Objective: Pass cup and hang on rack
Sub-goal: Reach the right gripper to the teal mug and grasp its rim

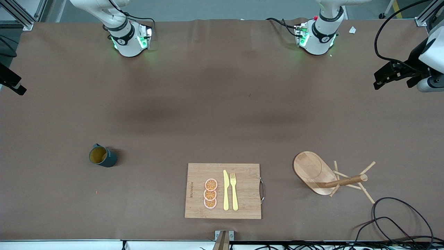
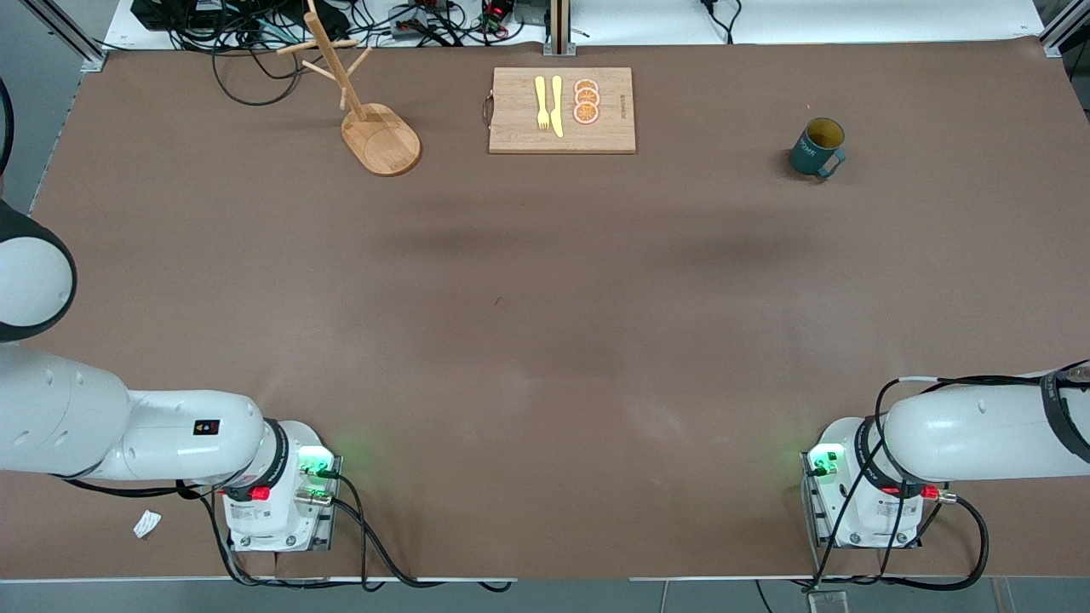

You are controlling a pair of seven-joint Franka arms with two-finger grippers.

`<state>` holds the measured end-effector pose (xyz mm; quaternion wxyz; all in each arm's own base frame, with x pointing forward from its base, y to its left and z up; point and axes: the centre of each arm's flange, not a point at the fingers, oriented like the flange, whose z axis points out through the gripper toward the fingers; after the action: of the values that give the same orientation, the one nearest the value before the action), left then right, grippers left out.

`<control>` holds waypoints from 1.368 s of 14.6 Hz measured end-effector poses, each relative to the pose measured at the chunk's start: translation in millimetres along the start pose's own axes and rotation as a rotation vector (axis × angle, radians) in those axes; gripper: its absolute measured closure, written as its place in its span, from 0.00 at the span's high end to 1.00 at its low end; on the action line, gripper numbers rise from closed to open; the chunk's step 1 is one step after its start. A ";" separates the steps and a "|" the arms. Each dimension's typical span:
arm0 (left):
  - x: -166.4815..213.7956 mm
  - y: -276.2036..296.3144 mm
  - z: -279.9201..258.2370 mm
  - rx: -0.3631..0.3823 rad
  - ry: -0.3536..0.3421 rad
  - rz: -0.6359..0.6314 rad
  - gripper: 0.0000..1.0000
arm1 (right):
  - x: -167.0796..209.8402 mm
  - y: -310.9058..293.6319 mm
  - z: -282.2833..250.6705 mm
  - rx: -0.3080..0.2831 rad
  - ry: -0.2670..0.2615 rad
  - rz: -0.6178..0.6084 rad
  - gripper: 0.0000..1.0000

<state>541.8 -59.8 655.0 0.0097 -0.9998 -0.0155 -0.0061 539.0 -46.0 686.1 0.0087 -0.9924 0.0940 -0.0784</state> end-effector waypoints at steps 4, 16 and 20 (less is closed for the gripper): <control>0.0 0.2 -0.1 0.000 0.000 0.002 1.00 | 0.1 1.0 0.0 -0.002 0.000 0.001 1.00; 3.0 -11.6 3.4 0.000 -0.007 0.060 1.00 | 66.8 -73.2 231.3 -0.048 -0.166 -0.066 1.00; 4.3 -11.3 6.1 0.000 -0.012 0.061 1.00 | 81.2 -73.0 336.6 -0.052 -0.188 -0.045 1.00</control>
<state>545.8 -48.2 649.1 0.0098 -0.9998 0.0149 0.0002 684.3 11.3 368.5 -0.0101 -0.9972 0.0726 0.0175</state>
